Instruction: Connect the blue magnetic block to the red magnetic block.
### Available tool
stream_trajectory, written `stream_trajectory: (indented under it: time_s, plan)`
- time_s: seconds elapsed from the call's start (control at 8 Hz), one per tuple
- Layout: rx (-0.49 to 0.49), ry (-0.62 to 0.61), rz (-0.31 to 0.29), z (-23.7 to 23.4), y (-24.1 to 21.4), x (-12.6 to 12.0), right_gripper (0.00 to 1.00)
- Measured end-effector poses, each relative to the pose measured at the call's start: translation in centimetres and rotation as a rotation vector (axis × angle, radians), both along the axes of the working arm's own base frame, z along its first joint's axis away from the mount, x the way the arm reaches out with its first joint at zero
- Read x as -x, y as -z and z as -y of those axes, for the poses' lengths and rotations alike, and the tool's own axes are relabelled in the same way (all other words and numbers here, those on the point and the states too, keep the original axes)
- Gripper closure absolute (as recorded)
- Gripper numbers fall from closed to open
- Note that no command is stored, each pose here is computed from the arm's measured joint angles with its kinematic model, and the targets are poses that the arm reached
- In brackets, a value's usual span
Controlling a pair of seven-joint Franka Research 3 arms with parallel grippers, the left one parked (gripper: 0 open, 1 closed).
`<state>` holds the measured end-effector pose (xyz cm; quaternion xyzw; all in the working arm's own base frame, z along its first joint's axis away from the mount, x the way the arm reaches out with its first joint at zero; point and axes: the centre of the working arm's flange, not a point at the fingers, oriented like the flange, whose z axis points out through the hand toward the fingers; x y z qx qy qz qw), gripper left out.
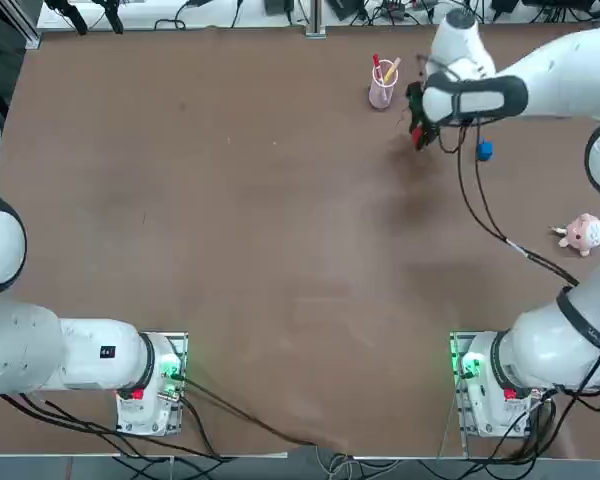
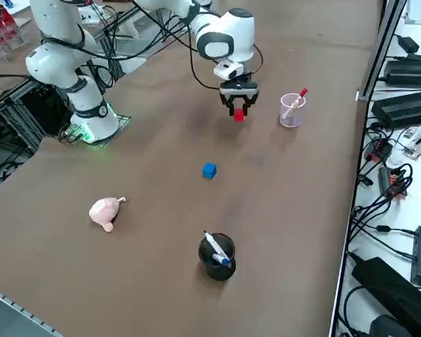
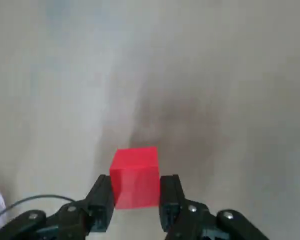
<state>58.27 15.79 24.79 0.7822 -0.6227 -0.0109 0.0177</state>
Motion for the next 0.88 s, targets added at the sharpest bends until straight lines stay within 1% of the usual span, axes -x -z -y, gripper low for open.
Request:
stream_trajectory:
  time_s: [0.25,0.5,0.62,0.88]
  plan:
    - [0.004,0.171,0.009,7.6,-0.4,-1.7,0.52]
    - [-0.006,0.296,0.016,13.4,-0.3,-2.3,0.52]
    - [-0.017,0.331,0.012,14.7,0.1,-2.3,0.52]
    - [-0.026,0.343,-0.012,15.0,1.4,-2.0,0.52]
